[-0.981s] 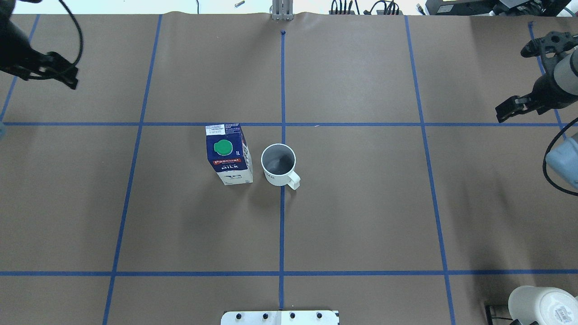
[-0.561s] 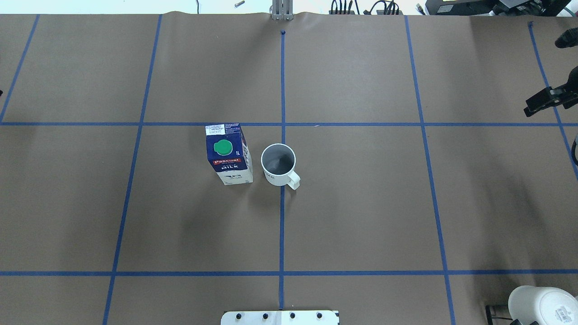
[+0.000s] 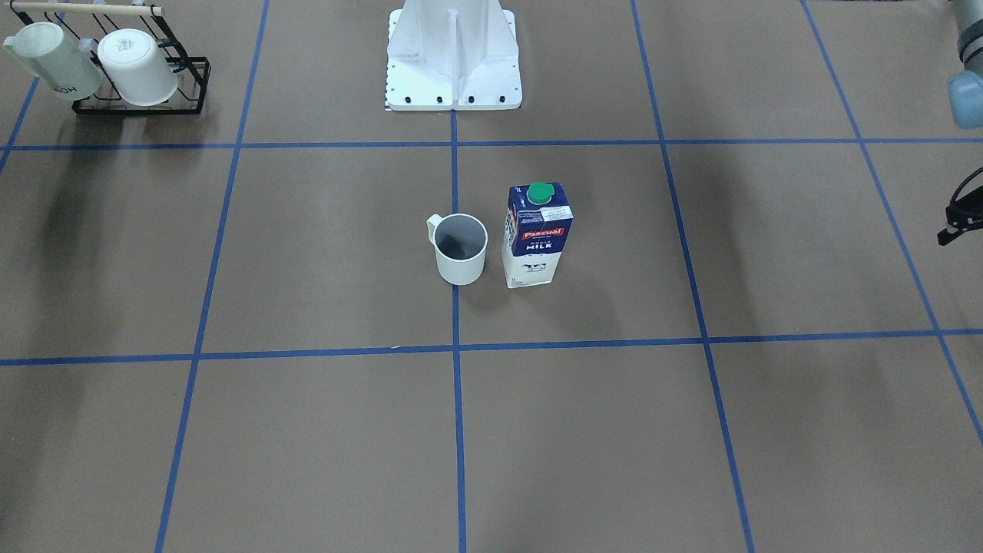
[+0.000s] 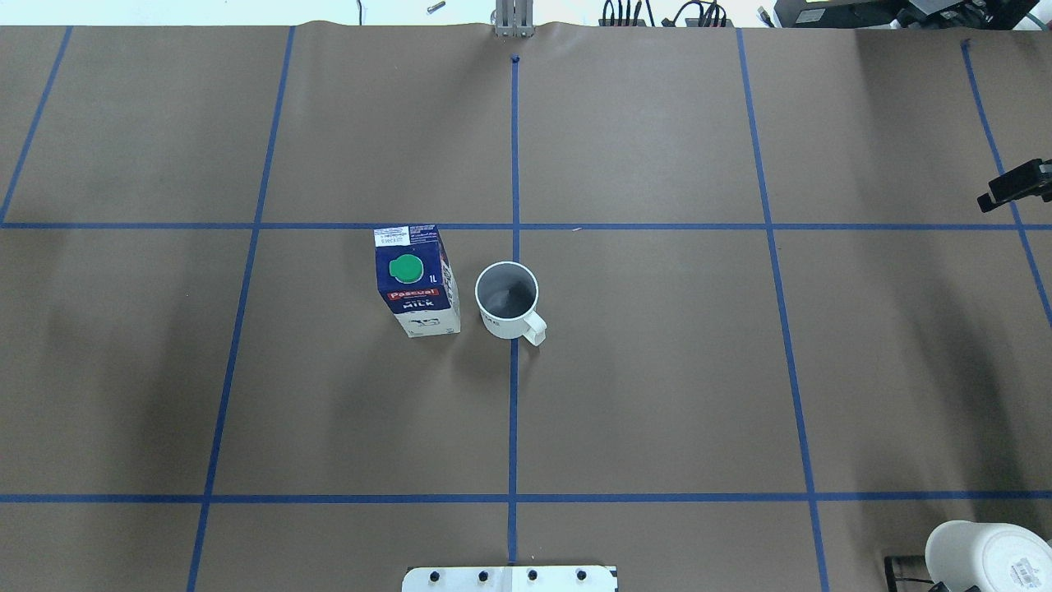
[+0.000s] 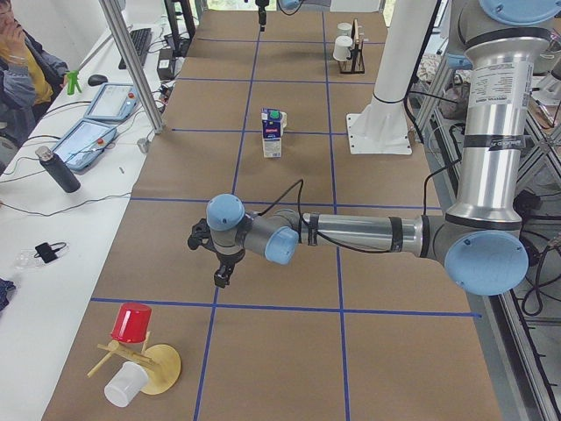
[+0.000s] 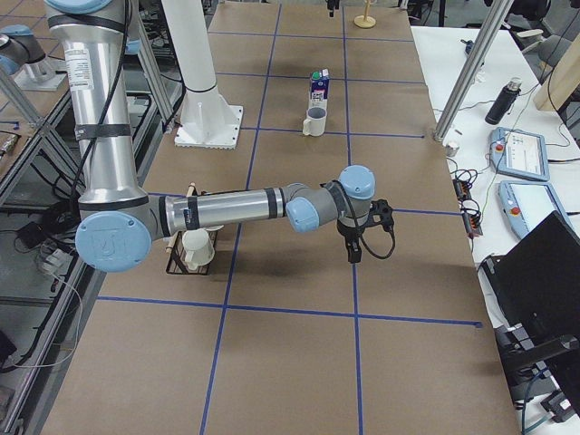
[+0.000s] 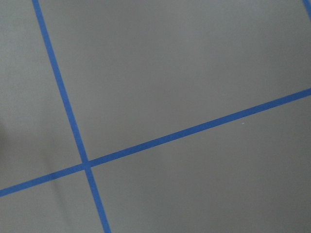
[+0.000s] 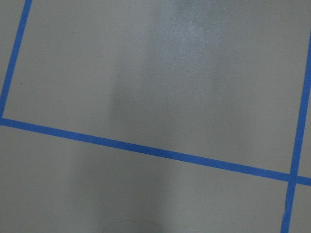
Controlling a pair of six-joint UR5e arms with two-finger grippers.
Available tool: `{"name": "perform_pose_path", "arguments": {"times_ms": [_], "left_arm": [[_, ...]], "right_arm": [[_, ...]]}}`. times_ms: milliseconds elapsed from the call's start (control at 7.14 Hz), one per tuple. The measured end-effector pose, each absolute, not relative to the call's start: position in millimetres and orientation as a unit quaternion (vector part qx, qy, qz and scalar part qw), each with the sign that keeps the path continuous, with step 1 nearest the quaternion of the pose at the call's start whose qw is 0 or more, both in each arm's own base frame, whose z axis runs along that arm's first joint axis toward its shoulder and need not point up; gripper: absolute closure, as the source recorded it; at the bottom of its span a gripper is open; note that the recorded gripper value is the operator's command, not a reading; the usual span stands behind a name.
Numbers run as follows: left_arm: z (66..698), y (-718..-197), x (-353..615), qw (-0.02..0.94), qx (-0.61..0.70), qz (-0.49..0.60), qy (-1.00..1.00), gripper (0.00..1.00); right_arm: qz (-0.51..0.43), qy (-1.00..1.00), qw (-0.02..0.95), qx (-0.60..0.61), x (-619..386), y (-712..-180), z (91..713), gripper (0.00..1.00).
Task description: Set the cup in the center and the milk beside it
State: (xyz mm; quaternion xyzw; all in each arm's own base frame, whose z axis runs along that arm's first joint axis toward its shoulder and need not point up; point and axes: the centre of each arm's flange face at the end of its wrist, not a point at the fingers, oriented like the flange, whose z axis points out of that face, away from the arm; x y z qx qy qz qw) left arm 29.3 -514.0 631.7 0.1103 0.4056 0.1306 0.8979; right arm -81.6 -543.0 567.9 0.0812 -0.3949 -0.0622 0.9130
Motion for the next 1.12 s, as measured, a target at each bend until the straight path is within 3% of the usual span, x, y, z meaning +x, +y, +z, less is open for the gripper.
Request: {"name": "perform_pose_path", "arguments": {"times_ms": [561, 1121], "left_arm": [[600.4, -484.4, 22.2, 0.894, 0.090, 0.044, 0.437, 0.02], [596.6, -480.2, 18.1, 0.911, 0.085, 0.071, 0.396, 0.02]], "right_arm": [[-0.032, -0.403, 0.911, 0.082, -76.5, -553.6, 554.7, 0.00], [-0.084, -0.375, 0.918, 0.095, -42.2, -550.1, 567.5, 0.00]]}}
